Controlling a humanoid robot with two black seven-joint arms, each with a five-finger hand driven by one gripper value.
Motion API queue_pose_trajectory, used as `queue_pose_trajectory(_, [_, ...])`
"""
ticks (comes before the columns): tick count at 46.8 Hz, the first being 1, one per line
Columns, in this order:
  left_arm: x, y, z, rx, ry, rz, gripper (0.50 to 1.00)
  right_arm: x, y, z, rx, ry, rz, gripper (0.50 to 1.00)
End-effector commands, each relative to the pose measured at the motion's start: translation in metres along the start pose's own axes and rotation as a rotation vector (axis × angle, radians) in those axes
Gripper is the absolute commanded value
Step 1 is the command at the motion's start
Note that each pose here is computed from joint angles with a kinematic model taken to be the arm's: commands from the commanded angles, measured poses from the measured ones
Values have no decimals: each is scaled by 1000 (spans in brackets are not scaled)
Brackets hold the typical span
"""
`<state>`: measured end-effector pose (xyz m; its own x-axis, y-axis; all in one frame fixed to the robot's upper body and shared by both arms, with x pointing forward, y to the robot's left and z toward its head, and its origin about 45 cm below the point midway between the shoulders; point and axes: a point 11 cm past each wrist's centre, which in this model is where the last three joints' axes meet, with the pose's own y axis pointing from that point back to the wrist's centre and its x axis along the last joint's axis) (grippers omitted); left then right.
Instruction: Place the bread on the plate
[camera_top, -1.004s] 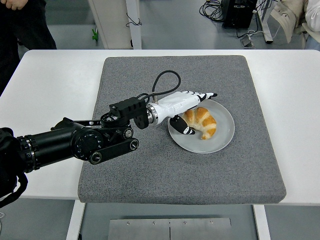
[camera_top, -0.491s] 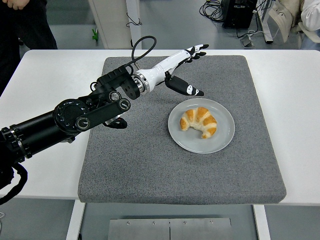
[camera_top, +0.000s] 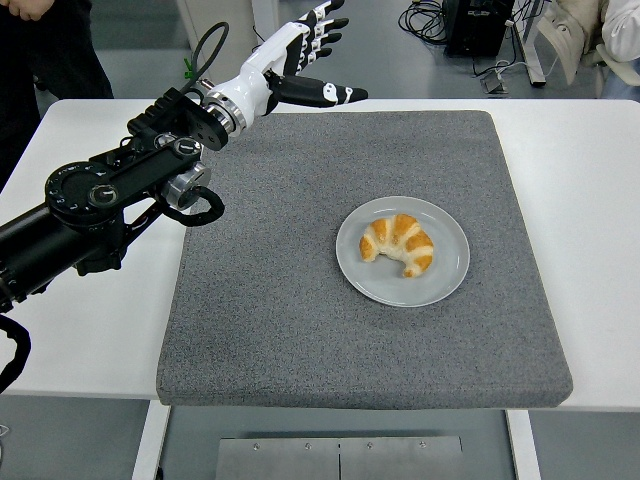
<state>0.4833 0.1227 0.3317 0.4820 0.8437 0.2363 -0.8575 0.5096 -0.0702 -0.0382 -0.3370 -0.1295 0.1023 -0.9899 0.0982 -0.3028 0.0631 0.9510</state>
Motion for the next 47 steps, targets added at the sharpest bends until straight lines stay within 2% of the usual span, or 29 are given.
queue_pose_trajectory(1, [12, 0, -1, 7, 54, 42, 981, 0, 0, 0, 0, 0, -1, 1000])
queue_pose_trajectory(11, [49, 5, -27, 66, 202, 187, 981, 0, 0, 0, 0, 0, 1, 1000])
queue_pose_trajectory(25, [80, 15, -53, 95, 356, 327, 981, 0, 0, 0, 0, 0, 1, 1000])
queue_pose_trajectory(33, [86, 14, -67, 114, 447, 398, 981, 0, 0, -1, 1, 5, 0, 1000])
queue_pose_trajectory(37, [84, 12, -73, 119, 483, 414, 981, -5, -3, -9, 16, -1, -19, 1000])
queue_pose_trajectory(40, [84, 12, -79, 124, 507, 426, 981, -2, -5, -14, 25, -3, -10, 1000])
queue_pose_trajectory(47, [90, 19, -90, 96, 559, 432, 981, 1, -3, -7, 13, 6, 1, 1000])
